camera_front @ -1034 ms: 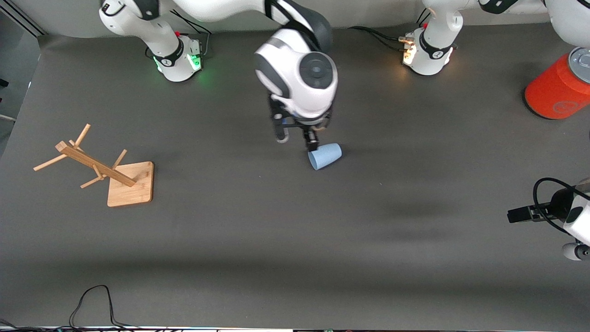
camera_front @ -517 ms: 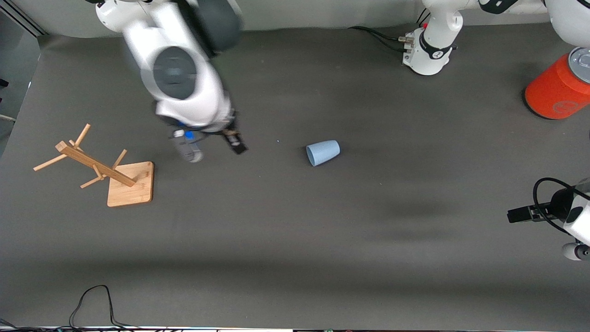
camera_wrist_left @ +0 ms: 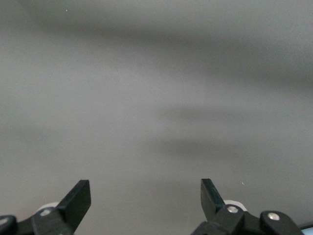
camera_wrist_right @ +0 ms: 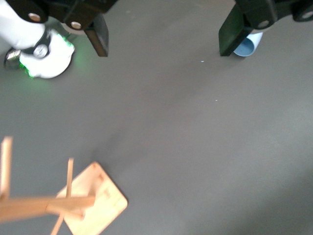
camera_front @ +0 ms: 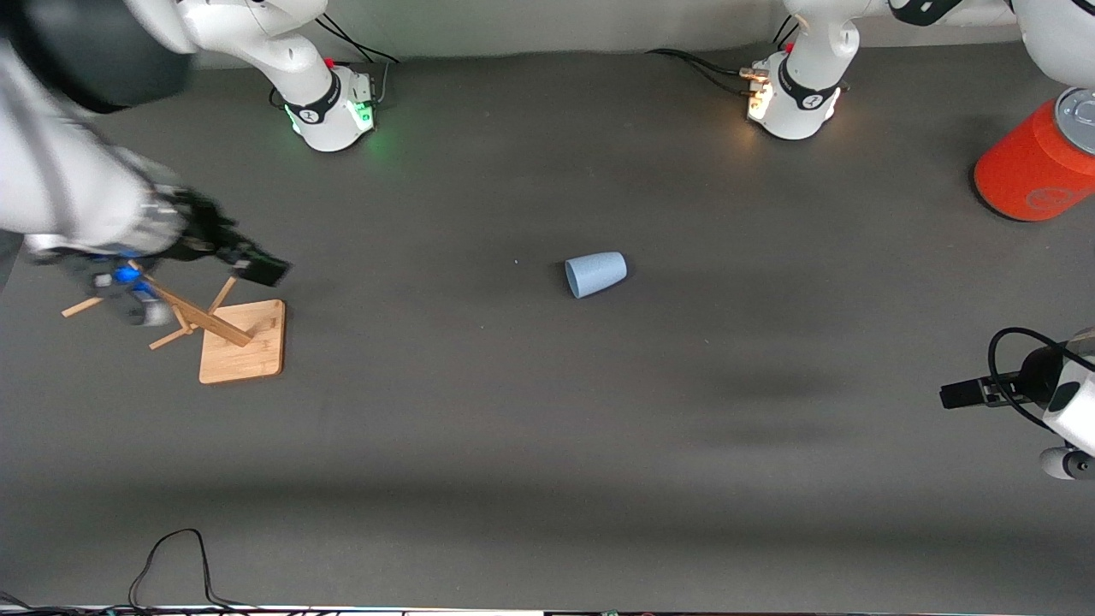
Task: Rotate and upright cup with both arms
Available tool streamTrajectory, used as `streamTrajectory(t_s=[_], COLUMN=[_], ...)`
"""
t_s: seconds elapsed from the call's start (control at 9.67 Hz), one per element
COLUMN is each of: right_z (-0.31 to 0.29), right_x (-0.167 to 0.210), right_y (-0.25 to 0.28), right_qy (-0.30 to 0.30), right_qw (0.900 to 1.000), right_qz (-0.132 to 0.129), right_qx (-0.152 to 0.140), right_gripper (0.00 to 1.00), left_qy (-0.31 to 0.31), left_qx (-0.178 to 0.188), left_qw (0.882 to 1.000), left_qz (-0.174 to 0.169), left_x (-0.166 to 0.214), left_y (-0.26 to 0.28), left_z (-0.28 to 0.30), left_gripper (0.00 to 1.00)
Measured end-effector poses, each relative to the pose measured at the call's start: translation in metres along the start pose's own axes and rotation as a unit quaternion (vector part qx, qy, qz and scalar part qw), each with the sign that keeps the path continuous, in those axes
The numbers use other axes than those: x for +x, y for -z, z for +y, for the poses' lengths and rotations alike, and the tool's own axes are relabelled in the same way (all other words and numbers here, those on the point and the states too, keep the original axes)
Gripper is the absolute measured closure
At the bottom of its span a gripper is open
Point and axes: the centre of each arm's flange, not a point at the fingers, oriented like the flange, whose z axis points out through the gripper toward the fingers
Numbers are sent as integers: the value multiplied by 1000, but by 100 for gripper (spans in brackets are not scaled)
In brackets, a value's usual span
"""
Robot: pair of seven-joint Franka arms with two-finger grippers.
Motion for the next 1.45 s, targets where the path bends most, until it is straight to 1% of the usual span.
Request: streamTrajectory(t_s=[0.21, 0.41, 0.52, 0.62, 0.72, 0.83, 0.93, 1.03, 1.14, 1.34, 1.45], right_z=[69, 108, 117, 120, 119, 117, 114, 113, 113, 122, 127], right_x=[36, 54, 60, 64, 68, 71, 74, 75, 76, 78, 78], right_y=[4, 2, 1, 1, 1, 0, -4, -8, -12, -9, -7], right_qy=[72, 142, 176, 206, 228, 242, 249, 252, 253, 252, 253], right_qw=[997, 988, 982, 976, 970, 966, 963, 963, 963, 963, 962], right_qz=[16, 35, 46, 60, 77, 89, 94, 95, 93, 95, 97], right_qx=[31, 46, 41, 32, 30, 31, 32, 32, 31, 31, 33], right_gripper=[0, 0, 0, 0, 0, 0, 0, 0, 0, 0, 0], left_qy=[0, 0, 1, 1, 1, 1, 1, 0, 0, 23, 36], left_qx=[0, 0, 0, 0, 0, 0, 0, -2, -12, -22, -22], left_qw=[1000, 1000, 1000, 1000, 1000, 1000, 1000, 1000, 1000, 999, 999], left_qz=[0, -1, -1, -1, -1, -1, -1, -1, -2, -4, -4], left_x=[0, 0, 0, 0, 0, 0, 0, 0, 0, -4, -8], left_y=[0, 0, 0, 0, 0, 0, 0, 0, 0, 1, 2], left_z=[-1, -1, -1, -1, -1, -1, -1, 0, 3, 31, 60], left_gripper=[0, 0, 0, 0, 0, 0, 0, 0, 0, 0, 0])
